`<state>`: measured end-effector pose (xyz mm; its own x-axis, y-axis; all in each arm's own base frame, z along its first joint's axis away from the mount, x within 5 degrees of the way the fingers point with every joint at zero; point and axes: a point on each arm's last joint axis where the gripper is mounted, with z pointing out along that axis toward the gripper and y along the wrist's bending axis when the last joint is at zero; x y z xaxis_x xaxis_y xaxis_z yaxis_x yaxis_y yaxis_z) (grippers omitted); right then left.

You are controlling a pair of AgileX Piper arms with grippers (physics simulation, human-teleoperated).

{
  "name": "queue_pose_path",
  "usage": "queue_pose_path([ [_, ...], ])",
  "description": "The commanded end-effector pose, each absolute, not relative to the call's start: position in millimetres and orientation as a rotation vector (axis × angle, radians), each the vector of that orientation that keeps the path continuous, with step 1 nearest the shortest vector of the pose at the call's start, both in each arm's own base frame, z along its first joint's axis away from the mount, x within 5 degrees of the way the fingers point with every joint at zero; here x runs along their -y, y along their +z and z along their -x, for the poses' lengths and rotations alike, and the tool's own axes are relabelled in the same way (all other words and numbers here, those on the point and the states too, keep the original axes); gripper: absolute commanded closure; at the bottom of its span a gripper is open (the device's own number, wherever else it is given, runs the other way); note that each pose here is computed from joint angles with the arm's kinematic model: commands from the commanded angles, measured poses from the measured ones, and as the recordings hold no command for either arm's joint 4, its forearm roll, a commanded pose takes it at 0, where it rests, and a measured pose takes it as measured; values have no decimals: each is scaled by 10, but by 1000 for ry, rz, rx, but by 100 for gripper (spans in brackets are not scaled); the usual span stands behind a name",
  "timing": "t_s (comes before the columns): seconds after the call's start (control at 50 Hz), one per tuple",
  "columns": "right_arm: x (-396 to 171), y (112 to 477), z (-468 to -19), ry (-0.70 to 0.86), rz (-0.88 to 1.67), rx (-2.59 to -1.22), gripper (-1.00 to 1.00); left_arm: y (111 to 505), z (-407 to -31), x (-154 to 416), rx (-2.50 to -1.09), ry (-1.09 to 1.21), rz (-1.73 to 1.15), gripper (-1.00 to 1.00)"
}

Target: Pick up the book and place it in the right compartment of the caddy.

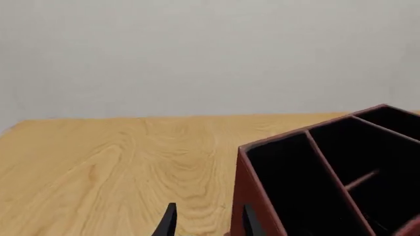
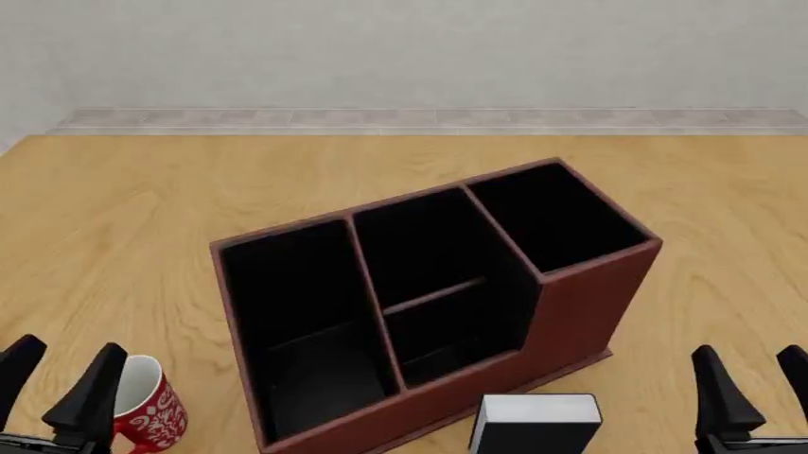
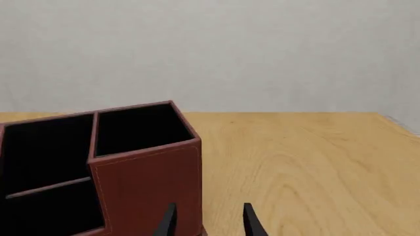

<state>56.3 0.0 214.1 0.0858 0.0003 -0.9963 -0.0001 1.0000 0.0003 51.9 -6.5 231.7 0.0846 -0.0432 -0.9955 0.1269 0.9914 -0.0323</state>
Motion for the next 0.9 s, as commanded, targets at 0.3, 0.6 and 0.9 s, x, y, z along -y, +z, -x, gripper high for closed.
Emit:
queue_pose_path([
  [0.3, 0, 2143, -563, 0, 0, -1485, -100, 2636, -381, 171, -1470, -355, -300, -100],
  [0.6, 0, 2143, -563, 0, 0, -1485, -100, 2776, -327, 165, -1437, -394, -330, -100],
  [0.9, 0, 2142, -563, 0, 0, -1485, -100, 2862, -463, 374, -1437, -546, -509, -100],
])
